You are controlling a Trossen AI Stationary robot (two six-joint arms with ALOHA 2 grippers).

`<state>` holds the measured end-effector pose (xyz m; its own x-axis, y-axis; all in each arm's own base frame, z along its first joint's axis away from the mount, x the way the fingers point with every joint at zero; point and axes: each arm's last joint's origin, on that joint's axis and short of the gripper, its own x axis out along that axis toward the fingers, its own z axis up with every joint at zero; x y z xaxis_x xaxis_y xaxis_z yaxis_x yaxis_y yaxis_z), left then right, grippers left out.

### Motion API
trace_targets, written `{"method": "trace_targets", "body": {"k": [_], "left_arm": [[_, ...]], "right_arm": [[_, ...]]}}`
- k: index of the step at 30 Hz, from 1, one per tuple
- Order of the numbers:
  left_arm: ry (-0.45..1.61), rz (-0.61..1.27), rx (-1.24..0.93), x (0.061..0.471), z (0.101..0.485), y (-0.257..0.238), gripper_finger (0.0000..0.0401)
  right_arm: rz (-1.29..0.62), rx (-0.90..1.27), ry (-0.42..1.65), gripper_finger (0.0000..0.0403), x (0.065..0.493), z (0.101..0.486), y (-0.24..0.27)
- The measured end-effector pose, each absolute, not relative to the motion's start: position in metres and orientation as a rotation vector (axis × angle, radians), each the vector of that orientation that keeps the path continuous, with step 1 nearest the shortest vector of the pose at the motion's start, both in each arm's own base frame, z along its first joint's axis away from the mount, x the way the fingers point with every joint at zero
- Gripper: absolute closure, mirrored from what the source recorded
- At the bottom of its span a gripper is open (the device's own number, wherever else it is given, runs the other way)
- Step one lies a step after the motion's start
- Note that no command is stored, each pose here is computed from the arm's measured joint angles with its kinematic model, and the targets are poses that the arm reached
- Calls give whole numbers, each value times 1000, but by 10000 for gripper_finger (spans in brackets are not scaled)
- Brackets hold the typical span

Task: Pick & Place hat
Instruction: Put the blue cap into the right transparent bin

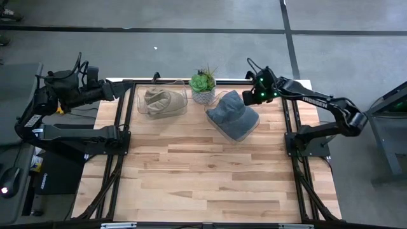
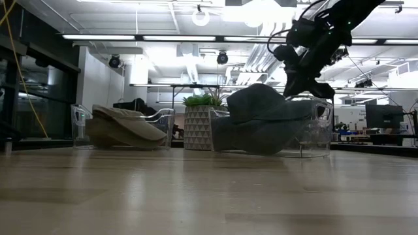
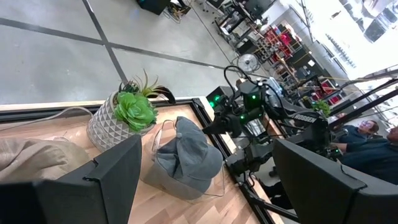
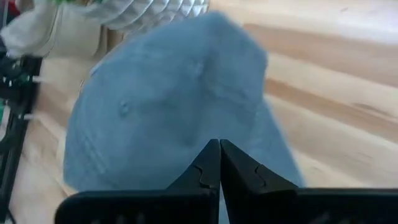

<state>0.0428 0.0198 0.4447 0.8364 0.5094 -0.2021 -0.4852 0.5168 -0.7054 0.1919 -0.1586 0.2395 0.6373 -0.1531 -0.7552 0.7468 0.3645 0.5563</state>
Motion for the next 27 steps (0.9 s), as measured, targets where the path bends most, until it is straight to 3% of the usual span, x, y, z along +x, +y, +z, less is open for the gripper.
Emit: {"method": "trace_targets", "body": {"k": [27], "left_arm": [[-29, 600, -836, 43, 444, 20, 80]], "right_arm": [[-331, 997, 653, 403, 239, 248, -106]]}}
